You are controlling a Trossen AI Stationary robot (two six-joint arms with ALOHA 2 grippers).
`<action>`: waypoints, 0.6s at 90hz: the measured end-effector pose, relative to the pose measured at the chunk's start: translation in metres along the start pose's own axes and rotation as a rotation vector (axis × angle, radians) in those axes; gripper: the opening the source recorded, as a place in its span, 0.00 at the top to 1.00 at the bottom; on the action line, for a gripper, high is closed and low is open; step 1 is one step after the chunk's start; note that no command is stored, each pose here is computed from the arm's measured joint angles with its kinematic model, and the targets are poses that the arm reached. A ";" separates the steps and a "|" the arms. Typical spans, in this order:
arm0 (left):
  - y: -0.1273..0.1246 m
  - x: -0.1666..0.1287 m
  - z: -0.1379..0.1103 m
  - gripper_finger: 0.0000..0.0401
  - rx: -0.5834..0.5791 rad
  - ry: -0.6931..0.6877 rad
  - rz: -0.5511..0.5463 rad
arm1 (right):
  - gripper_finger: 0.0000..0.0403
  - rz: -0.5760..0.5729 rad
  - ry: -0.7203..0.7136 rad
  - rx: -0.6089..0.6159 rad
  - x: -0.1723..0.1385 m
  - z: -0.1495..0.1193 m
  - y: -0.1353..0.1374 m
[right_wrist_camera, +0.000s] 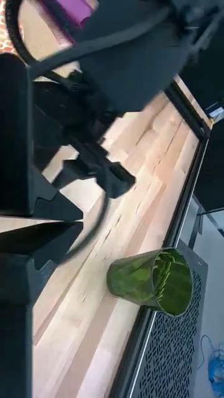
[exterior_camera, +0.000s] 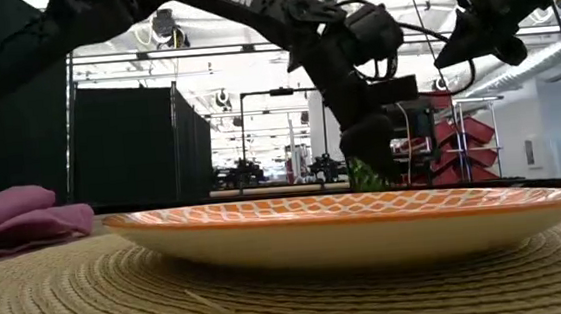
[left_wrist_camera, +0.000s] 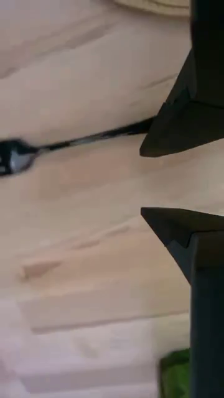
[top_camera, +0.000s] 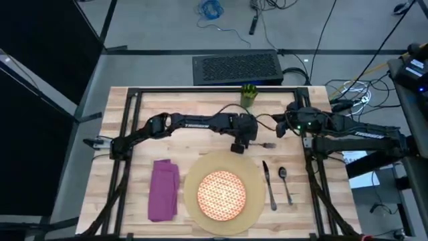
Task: Set table place
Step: Put the black fork on top of the purple table napkin
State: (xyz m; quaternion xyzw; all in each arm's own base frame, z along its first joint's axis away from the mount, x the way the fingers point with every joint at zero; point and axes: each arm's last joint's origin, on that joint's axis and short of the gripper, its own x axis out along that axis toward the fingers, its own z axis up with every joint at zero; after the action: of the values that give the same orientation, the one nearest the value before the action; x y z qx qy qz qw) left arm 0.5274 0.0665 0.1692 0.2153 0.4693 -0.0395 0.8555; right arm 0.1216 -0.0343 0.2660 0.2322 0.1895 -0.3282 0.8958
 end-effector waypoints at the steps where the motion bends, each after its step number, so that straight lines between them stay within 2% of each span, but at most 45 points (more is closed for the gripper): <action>1: 0.000 0.001 0.001 0.67 0.001 -0.009 0.003 | 1.00 0.000 0.000 0.000 0.000 0.000 0.000; 14: -0.003 0.000 0.010 0.67 -0.013 -0.078 0.014 | 1.00 0.000 -0.001 0.000 0.000 0.000 0.000; 37: -0.008 0.006 0.016 0.67 -0.085 -0.175 -0.058 | 1.00 0.004 -0.007 0.003 0.000 0.001 0.000; 54: -0.017 0.027 0.004 0.67 -0.109 -0.111 -0.121 | 1.00 0.027 -0.007 0.005 0.000 0.001 0.002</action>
State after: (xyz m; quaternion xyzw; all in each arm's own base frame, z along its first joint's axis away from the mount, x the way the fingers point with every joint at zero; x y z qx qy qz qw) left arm 0.5408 0.0533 0.1433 0.1371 0.4348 -0.0772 0.8867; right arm 0.1229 -0.0341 0.2676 0.2357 0.1826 -0.3174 0.9002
